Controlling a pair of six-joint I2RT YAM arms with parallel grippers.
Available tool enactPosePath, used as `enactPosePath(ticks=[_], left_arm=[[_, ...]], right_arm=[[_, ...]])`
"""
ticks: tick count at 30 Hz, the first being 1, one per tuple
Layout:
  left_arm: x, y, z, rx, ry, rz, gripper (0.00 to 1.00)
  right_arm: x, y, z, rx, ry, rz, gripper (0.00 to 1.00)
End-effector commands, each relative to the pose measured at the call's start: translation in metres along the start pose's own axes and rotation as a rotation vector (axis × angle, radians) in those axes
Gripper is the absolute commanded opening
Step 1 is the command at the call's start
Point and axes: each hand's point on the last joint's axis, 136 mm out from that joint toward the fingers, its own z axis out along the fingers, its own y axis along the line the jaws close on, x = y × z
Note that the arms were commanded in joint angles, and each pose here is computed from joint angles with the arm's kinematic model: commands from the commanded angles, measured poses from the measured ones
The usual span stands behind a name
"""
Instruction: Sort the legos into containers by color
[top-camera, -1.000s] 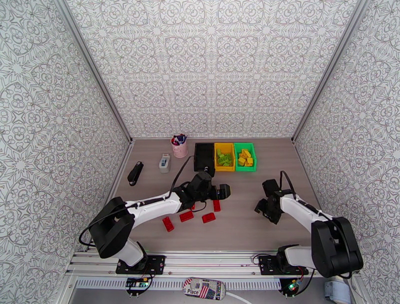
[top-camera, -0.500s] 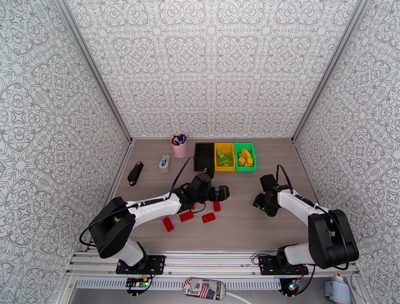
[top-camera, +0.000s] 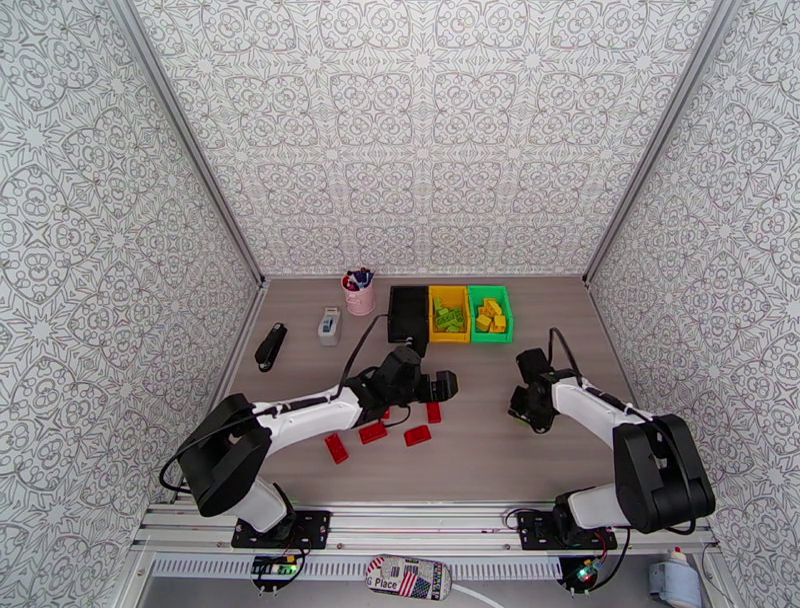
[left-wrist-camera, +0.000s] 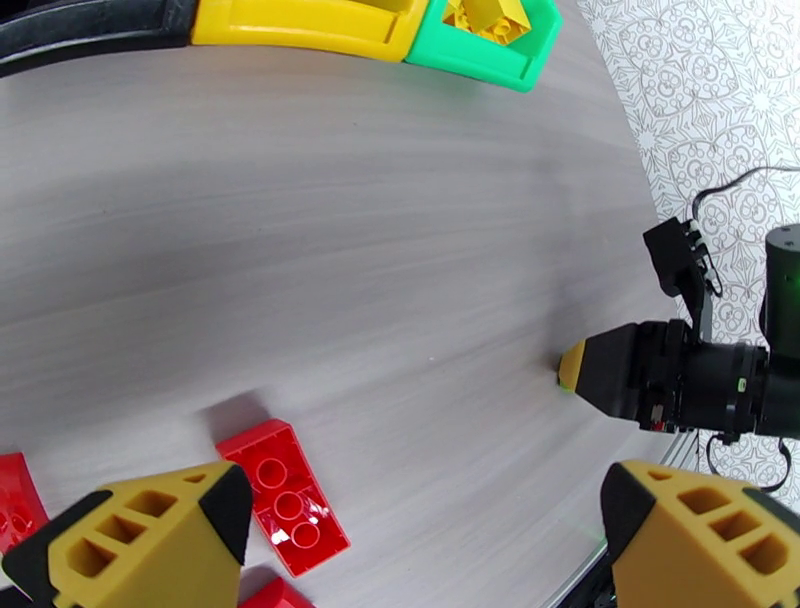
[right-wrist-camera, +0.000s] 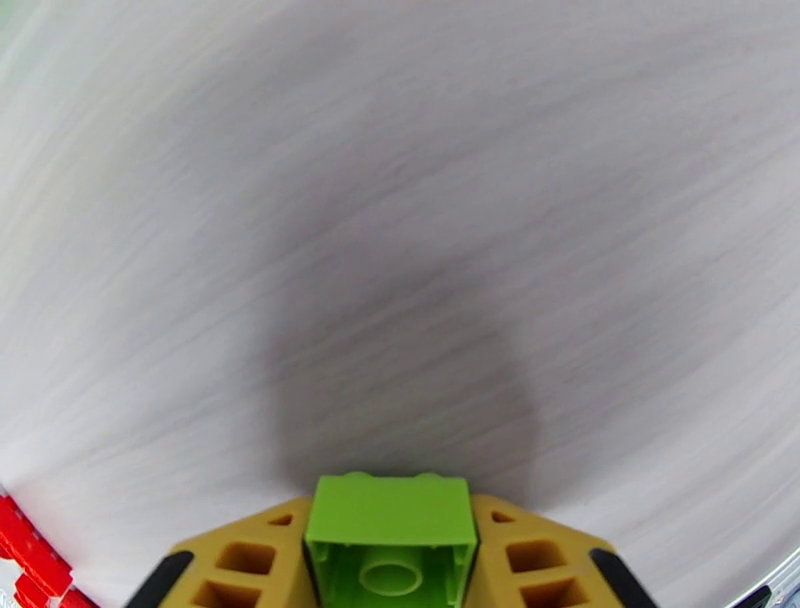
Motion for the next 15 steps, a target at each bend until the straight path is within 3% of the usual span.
enactPosePath(ticks=[1, 9, 15], left_arm=[[-0.017, -0.001, -0.001, 0.008, -0.015, -0.024, 0.98], [-0.064, 0.006, 0.005, 0.065, -0.012, -0.123, 0.98], [-0.113, 0.012, -0.016, 0.110, -0.085, -0.184, 0.98]], right_arm=[[-0.010, 0.044, -0.021, -0.154, -0.037, -0.018, 0.34], [-0.019, 0.157, -0.048, -0.493, 0.026, -0.071, 0.34], [-0.068, 0.218, -0.064, -0.568, -0.012, -0.070, 0.34]])
